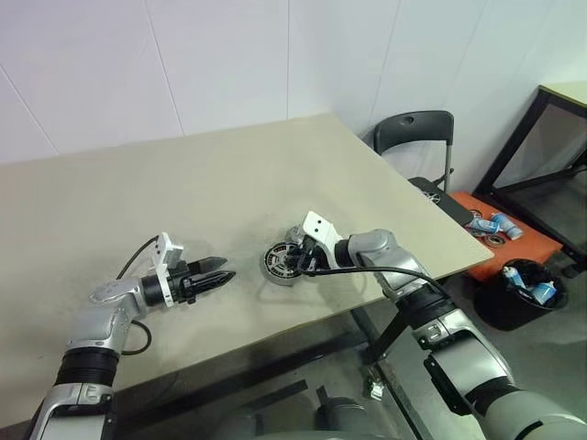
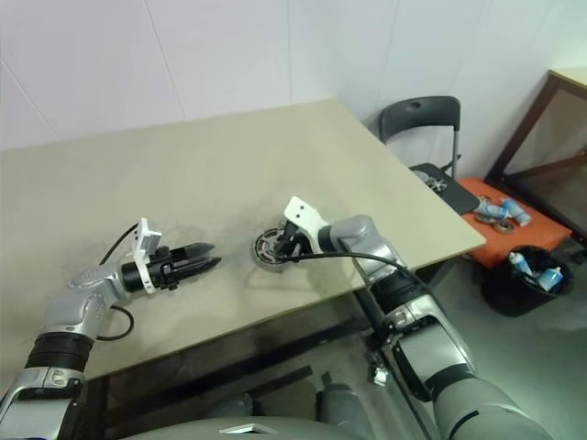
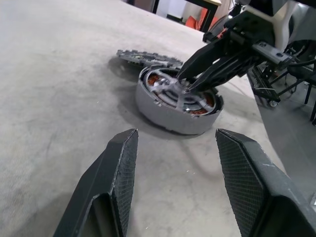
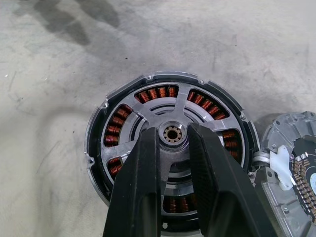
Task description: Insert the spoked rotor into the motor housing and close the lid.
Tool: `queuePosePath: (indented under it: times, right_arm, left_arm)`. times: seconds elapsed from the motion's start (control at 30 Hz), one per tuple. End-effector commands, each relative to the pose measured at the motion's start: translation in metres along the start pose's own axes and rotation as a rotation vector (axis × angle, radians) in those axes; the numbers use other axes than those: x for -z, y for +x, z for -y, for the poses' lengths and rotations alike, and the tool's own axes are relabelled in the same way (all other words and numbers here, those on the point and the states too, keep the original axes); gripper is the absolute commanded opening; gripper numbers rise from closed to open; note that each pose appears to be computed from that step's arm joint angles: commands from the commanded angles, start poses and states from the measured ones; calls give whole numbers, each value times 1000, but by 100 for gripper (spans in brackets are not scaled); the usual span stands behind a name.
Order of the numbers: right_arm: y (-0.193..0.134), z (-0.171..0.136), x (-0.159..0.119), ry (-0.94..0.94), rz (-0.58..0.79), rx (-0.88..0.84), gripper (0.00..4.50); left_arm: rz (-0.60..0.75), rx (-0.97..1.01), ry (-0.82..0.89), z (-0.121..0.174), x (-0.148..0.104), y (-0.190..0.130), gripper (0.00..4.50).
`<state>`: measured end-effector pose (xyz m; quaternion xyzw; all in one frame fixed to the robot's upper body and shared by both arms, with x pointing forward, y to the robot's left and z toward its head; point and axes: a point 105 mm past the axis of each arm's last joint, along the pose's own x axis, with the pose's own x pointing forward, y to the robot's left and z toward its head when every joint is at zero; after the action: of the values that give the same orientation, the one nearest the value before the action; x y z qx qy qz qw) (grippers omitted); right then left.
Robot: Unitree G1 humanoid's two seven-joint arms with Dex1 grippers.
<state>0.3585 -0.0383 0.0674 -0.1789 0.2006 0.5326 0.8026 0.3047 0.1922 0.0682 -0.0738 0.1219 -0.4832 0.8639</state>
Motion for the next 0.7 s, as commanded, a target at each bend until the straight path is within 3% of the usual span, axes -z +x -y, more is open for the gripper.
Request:
queuePosePath:
  times: [0.03,0.17,0.37,0.67,0.7]
  right_arm:
    - [-7,9,-6,-26,-4,33,48]
    - [-17,8,-9,43,30,-8,48]
    - [-25,8,-36,143,144,-38,48]
    - [-14,3,-20,42,82,12,48]
    - [-13,1,-15,20,59,8,120]
  left_arm:
    - [16,12,38,1,-7,2,266]
    - [19,14,37,3,-5,3,266]
    - [22,20,38,5,-6,5,266]
    - [17,17,37,0,-8,3,266]
    - [16,15,36,-1,-8,3,266]
